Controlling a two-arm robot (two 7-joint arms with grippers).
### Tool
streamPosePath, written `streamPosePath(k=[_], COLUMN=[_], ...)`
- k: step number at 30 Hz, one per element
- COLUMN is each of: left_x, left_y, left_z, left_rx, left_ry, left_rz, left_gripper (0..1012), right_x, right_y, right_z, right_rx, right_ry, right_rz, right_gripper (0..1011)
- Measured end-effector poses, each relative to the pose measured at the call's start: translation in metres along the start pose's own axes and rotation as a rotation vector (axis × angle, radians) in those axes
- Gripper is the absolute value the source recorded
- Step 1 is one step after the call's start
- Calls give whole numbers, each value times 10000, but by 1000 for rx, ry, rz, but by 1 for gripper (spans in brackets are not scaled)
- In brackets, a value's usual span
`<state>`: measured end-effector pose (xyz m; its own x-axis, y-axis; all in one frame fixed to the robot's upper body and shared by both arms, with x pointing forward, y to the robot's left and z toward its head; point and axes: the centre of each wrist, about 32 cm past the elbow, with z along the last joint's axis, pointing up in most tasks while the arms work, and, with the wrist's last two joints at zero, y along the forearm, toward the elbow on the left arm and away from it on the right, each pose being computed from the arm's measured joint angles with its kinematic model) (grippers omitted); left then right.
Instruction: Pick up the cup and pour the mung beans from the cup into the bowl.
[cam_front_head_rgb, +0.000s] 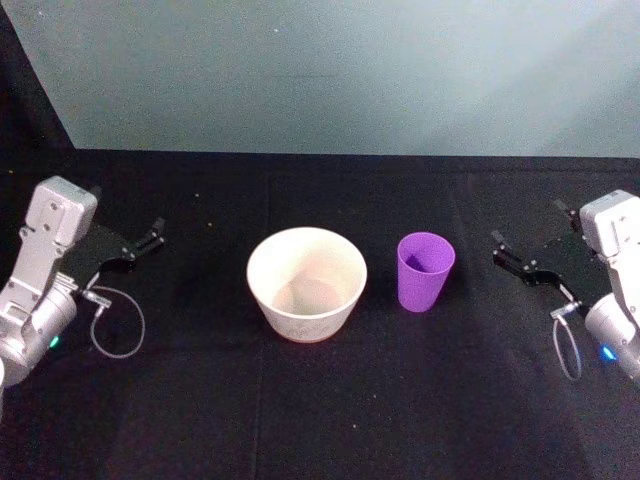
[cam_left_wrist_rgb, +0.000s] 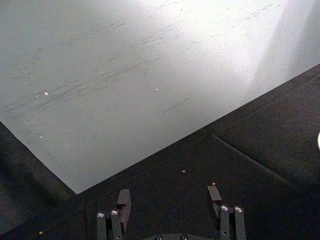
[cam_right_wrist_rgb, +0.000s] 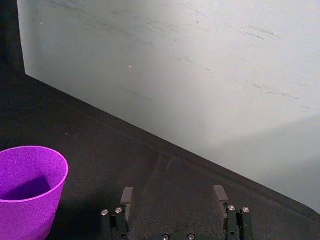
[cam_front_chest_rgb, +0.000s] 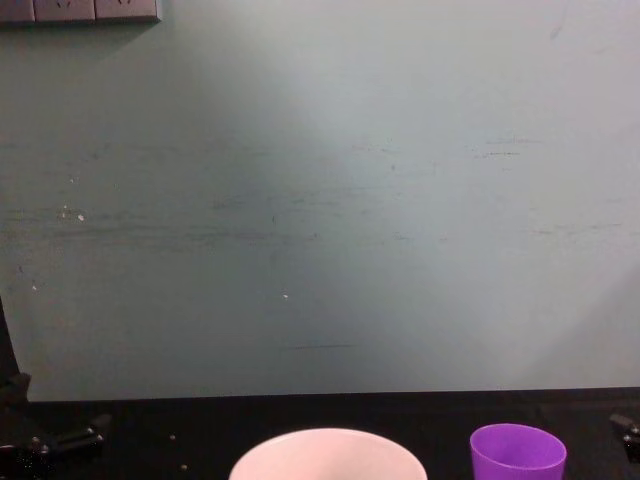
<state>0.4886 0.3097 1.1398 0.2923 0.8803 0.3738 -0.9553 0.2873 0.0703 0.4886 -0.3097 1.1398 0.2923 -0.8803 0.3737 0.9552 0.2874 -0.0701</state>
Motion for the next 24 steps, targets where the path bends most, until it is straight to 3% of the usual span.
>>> streamPosePath(k=[24], left_x=[0], left_y=[0], left_z=[0], left_rx=[0], left_ry=[0], left_rz=[0], left_gripper=[1000], right_x=[0], right_y=[0], right_z=[0], right_rx=[0], right_ry=[0], right_rz=[0], right_gripper=[1002])
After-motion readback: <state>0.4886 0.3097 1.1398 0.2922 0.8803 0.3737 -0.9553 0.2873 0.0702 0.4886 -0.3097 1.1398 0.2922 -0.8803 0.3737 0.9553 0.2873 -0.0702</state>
